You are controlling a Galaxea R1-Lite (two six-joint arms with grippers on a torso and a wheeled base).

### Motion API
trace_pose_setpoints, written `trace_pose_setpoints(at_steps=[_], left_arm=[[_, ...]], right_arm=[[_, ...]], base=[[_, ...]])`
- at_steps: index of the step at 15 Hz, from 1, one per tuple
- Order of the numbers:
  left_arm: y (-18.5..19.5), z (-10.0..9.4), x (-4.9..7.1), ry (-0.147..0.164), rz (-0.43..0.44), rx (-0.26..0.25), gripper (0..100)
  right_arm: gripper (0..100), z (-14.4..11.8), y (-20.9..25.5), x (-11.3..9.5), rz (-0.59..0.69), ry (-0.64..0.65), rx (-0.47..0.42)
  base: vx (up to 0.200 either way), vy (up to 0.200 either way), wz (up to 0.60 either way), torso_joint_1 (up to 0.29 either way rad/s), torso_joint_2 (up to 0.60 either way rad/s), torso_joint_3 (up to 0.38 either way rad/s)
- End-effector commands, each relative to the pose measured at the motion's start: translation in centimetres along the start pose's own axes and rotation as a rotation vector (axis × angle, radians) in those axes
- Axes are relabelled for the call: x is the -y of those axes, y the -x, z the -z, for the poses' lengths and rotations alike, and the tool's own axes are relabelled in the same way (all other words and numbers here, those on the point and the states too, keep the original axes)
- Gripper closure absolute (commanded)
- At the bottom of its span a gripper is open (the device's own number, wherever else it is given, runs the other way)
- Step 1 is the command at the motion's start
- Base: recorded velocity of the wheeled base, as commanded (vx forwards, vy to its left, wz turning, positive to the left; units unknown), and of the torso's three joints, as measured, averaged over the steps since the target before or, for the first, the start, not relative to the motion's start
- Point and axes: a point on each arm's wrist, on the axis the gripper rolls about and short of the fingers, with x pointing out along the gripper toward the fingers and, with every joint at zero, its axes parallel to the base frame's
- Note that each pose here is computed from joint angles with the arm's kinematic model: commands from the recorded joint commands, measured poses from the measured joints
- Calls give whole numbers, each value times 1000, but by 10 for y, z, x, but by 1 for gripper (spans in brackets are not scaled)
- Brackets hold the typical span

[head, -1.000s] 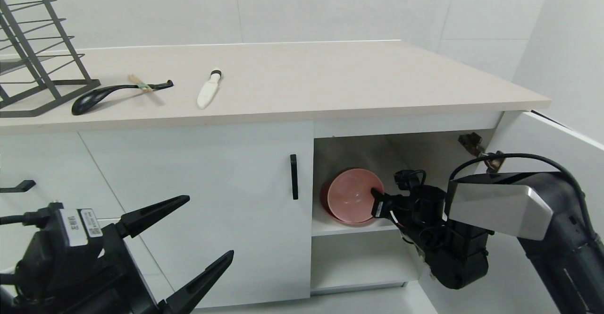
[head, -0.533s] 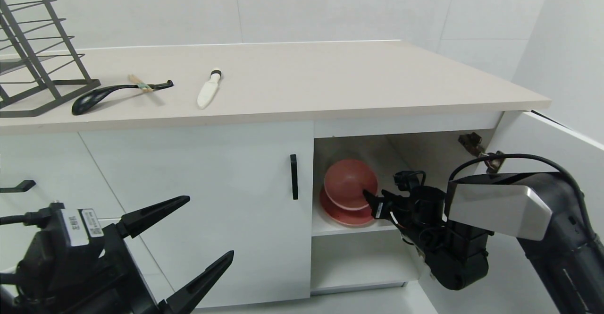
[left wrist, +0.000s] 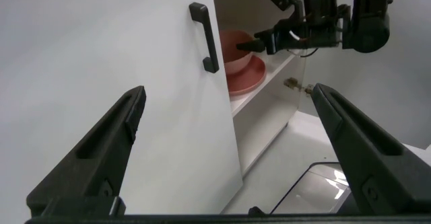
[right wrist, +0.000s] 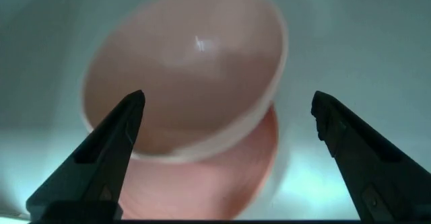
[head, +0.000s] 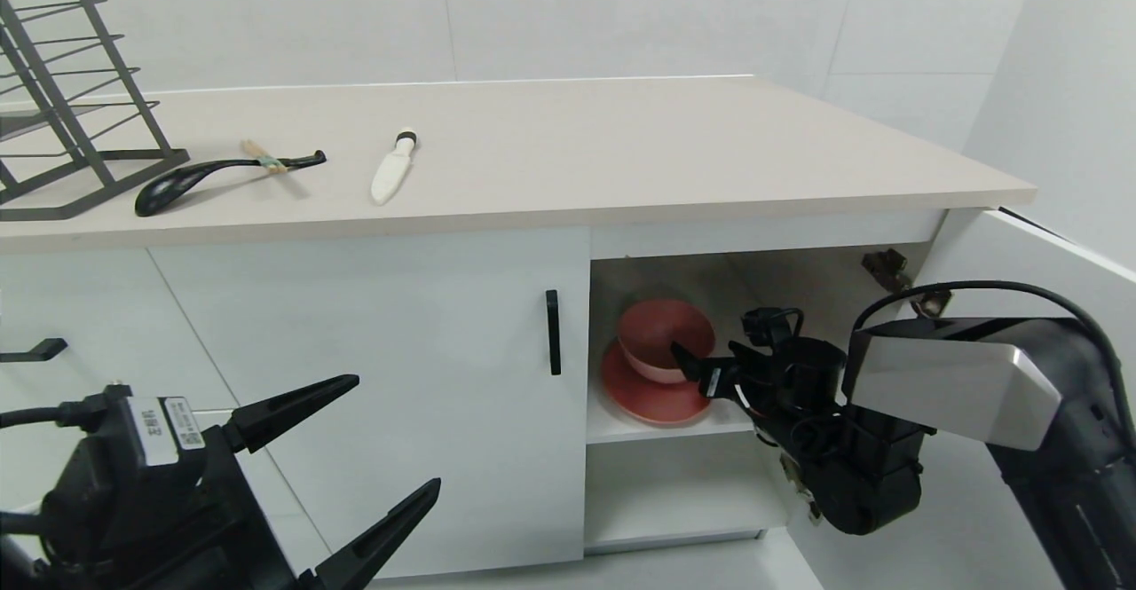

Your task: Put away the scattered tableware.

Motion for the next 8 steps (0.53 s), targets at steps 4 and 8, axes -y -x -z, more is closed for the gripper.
trace_pose_setpoints(at_steps=[4,8], left_arm=[[0,0,0,2,-2,-2,0],[0,0,0,2,-3,1,0]], right_arm=[[0,-30,31,-21,-41,50,13],[0,-35,72,-54,-127,93,-44]], base=[[0,0,0,0,0,0],[0,0,0,0,0,0]])
